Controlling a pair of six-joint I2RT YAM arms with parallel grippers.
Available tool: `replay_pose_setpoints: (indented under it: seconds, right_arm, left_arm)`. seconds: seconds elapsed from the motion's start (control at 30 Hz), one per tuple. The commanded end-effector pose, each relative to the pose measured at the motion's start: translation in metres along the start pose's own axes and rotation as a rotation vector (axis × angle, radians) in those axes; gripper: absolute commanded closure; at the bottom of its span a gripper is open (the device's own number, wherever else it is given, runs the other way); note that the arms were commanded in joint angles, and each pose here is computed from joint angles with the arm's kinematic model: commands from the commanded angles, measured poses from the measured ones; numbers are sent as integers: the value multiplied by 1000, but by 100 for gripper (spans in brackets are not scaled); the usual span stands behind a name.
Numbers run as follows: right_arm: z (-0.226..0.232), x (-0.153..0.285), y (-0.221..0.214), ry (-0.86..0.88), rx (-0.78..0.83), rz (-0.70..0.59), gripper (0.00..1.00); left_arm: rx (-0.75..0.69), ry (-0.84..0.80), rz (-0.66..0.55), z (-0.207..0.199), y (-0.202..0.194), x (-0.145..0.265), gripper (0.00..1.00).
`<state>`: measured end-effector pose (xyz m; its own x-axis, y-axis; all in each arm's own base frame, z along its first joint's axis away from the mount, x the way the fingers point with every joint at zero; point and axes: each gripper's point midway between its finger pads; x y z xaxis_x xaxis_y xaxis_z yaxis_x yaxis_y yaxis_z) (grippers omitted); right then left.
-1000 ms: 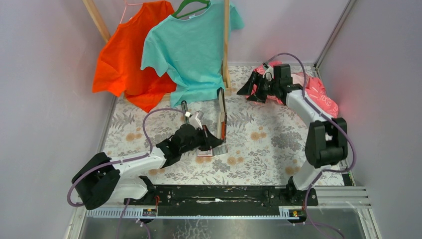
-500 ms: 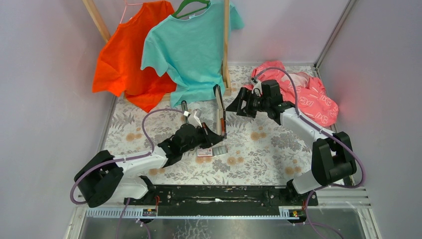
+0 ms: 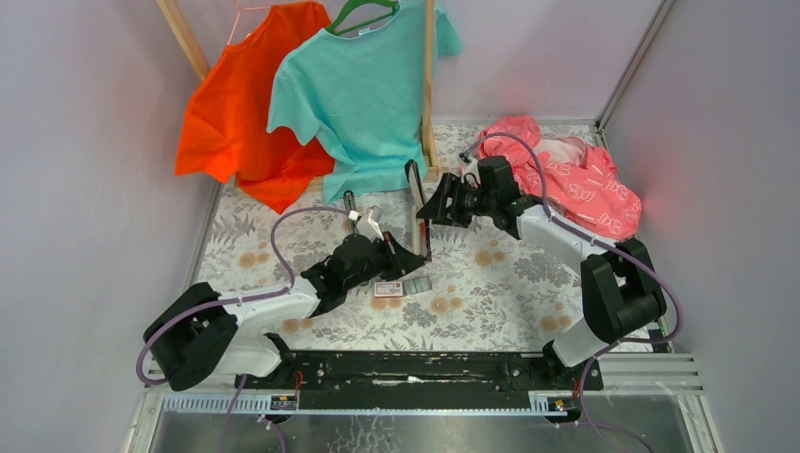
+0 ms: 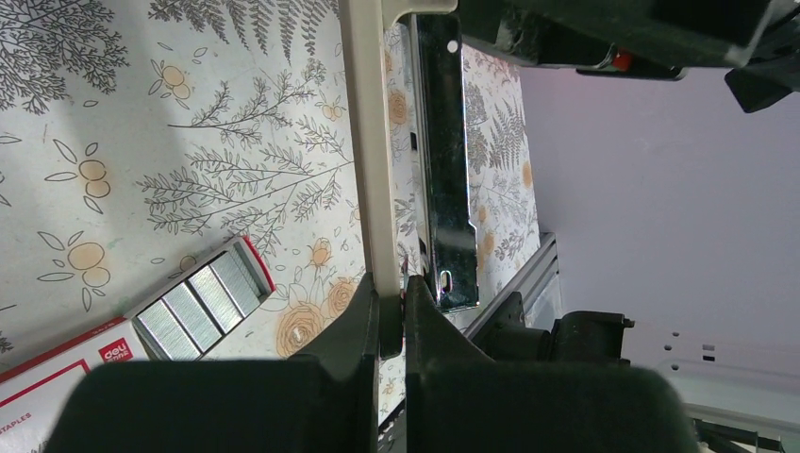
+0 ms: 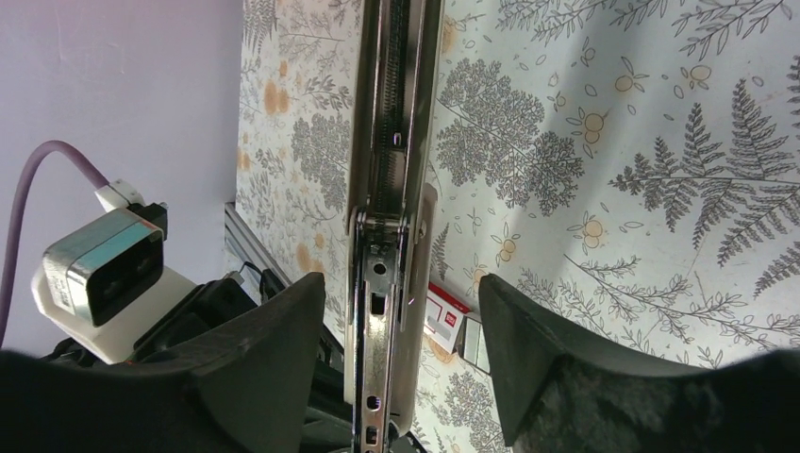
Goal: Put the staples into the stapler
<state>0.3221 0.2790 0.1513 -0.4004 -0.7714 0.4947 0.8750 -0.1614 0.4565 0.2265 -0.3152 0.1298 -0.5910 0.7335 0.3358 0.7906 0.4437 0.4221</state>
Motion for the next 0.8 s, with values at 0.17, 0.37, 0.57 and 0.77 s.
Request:
replay_pose_setpoints:
  seconds: [0.17,0.37,0.57,0.77]
  right_arm:
    - [17,-10,9,27,55,-27,45]
    - [13,-12,8,5,81,-25,67]
    - [8,-13,4,-22,117,-23,93]
    - [-4,-9,2,-87,178,-25,100]
  left_arm:
    - [7,-165,-114,-50,33,-4,100]
    - [13,-159,-95,-47,29,-5,100]
    - [17,-140,-70,-39,23,-7,99]
    - [19,-72,-64,-19,17,-6,61]
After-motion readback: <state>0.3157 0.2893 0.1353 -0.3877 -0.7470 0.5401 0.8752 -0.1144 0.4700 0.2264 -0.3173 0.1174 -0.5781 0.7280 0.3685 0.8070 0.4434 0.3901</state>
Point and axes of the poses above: each gripper's point midway between its finger pads, its own x axis back along the fingers, its own z axis along the line the jaws close on, y = z × x, and after that the axes turned 3 degrees about x, right-handed
